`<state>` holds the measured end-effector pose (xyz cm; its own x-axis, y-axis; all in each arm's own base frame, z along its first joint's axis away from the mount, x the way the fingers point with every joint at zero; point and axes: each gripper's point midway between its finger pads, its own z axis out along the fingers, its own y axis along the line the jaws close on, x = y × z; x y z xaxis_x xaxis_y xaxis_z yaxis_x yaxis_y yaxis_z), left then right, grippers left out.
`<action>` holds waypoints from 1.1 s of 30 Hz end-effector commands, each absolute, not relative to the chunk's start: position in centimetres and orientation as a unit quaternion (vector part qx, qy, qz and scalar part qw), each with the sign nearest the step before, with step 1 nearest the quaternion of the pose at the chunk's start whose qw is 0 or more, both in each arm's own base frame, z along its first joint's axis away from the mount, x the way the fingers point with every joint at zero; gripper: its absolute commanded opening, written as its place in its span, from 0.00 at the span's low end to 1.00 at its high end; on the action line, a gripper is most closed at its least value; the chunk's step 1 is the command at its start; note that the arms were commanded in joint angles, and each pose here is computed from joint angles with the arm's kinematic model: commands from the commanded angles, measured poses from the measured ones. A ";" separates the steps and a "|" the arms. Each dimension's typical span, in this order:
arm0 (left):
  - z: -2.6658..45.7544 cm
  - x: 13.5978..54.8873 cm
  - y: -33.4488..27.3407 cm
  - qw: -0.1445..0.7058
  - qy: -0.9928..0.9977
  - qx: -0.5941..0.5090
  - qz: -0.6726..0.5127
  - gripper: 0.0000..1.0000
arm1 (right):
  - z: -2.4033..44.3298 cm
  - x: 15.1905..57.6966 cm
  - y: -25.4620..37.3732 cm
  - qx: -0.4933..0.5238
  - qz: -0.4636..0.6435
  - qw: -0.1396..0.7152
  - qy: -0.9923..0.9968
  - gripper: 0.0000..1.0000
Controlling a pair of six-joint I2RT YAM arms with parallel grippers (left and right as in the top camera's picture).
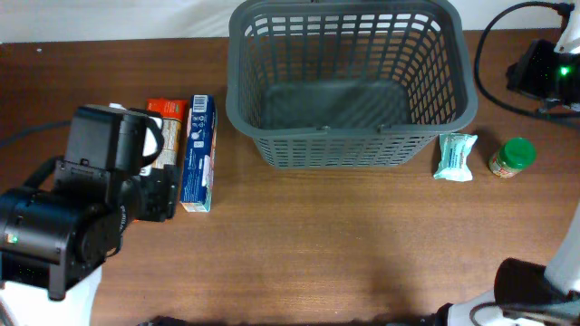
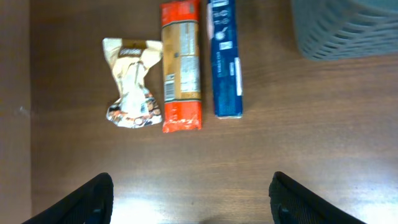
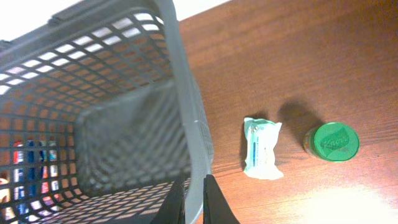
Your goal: Pack container
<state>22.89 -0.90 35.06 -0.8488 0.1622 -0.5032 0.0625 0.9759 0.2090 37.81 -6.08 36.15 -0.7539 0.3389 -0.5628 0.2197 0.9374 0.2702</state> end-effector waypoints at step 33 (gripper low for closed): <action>35.4 22.6 0.4 0.273 0.957 0.026 0.096 0.79 | 26.2 45.0 -2.0 0.119 0.159 0.205 0.958 0.04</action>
<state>22.88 0.26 35.04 -0.8565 0.1190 -0.5022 0.0136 0.9779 0.2086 44.59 -3.50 26.15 -0.8801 0.3159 -0.3544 0.1995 0.9234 0.3279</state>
